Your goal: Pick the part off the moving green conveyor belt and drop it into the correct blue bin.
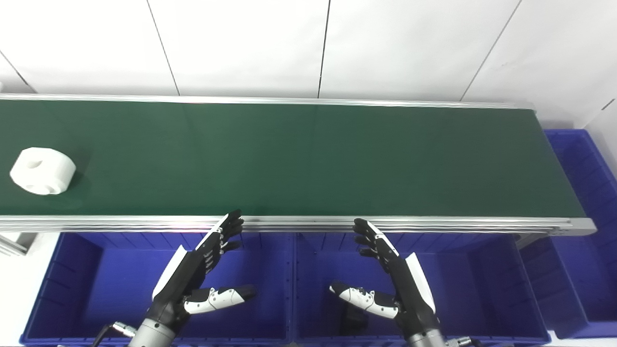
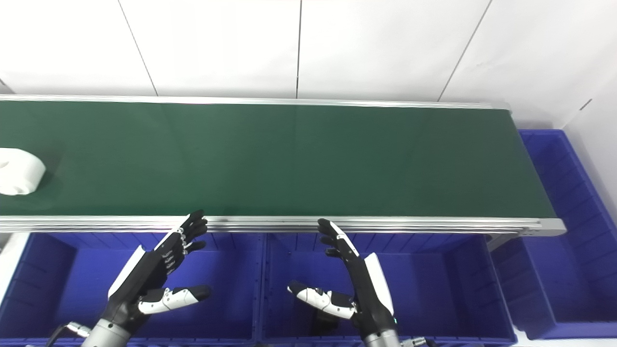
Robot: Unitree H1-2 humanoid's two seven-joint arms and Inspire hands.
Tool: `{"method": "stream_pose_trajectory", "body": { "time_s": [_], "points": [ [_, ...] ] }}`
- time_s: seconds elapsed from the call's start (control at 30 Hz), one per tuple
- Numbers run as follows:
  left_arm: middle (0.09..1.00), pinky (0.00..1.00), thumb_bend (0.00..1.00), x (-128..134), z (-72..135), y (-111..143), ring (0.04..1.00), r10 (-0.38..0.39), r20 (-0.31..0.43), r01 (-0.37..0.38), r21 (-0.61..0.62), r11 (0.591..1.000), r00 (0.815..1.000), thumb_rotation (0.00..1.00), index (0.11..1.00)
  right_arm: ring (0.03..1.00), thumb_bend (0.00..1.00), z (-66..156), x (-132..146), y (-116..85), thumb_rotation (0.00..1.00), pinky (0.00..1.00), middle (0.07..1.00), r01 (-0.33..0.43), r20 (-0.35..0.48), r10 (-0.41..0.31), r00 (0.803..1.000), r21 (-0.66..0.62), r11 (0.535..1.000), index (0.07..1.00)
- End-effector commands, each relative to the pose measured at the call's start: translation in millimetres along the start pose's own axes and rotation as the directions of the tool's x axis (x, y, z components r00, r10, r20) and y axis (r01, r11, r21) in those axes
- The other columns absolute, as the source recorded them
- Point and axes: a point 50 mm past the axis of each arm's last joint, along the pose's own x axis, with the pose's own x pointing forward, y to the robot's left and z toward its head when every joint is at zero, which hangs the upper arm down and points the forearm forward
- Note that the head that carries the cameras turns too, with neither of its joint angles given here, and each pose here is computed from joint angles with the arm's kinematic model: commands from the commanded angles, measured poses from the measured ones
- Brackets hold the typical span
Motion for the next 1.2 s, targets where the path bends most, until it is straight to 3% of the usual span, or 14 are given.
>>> {"method": "stream_pose_trajectory", "body": {
  "time_s": [0.0,1.17],
  "points": [
    [0.956,0.86,0.67,-3,5,3,0.938,0.008,0.021,-0.009,0.016,1.000,1.000,0.42,0.960,0.846,0.75,10,3,-1,0.34,0.78,0.879,0.006,0.037,-0.006,0.999,-0.002,1.000,0.899],
    [0.968,0.87,0.67,3,2,-12,0.940,-0.002,0.049,0.001,0.014,1.000,0.999,0.40,0.970,0.852,0.73,4,-3,-11,0.29,0.79,0.876,0.000,0.030,0.000,1.000,-0.002,1.000,0.906]
  ]
}}
